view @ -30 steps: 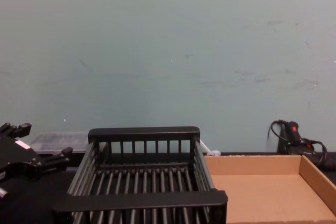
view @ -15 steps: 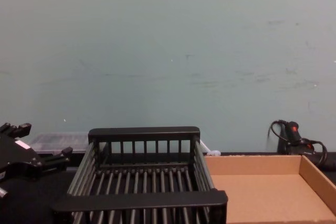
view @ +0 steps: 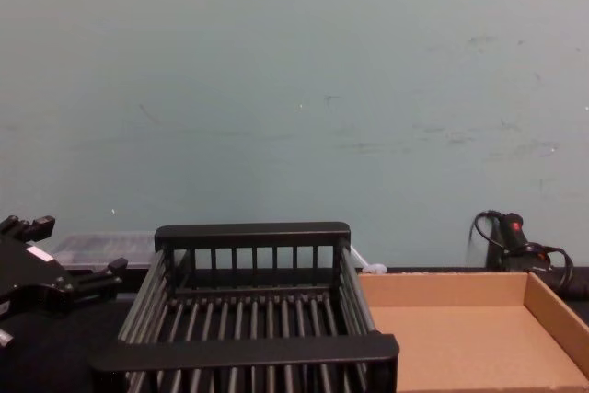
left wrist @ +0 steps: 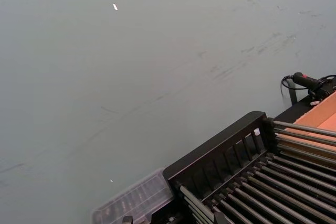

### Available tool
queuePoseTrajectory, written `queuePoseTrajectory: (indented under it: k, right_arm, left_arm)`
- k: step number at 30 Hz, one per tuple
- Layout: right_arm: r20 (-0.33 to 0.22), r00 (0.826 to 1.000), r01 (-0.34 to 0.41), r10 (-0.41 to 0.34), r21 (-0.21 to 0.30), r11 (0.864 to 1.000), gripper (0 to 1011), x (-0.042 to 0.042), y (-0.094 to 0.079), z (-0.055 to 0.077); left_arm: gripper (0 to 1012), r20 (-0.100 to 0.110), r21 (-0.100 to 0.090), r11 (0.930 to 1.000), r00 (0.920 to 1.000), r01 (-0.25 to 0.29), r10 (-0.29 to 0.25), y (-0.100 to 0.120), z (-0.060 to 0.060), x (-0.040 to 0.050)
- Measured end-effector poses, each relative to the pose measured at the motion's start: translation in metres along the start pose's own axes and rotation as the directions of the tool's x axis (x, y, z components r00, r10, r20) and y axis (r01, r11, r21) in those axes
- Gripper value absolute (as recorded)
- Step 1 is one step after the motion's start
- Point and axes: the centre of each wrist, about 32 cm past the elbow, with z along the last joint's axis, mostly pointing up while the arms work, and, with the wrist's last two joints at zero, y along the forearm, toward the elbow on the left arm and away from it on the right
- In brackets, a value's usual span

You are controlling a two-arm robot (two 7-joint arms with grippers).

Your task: Pick up the white tape and place it into the black box , Pick up the silver tape and place it into the brown box.

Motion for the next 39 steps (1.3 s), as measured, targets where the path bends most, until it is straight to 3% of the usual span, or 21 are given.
queuePoseTrajectory:
  k: [8, 19, 39]
  right_arm:
    - [0.019, 0.999, 0.033, -0.035, 0.054, 0.998, 92, 0.0082, 0.006, 0.017]
    - [0.08, 0.994, 0.059, -0.07, 0.133, 0.989, 92, 0.0188, 0.029, 0.043]
    - [0.142, 0.99, -0.007, -0.015, 0.155, 0.988, 92, 0.0206, 0.075, 0.078]
  left_arm:
    - [1001, 0.0, 0.0, 1.0, 1.0, 0.0, 0.0, 0.0, 0.0, 0.0]
    - [1001, 0.0, 0.0, 1.0, 1.0, 0.0, 0.0, 0.0, 0.0, 0.0]
    - [1001, 0.0, 0.0, 1.0, 1.0, 0.0, 0.0, 0.0, 0.0, 0.0]
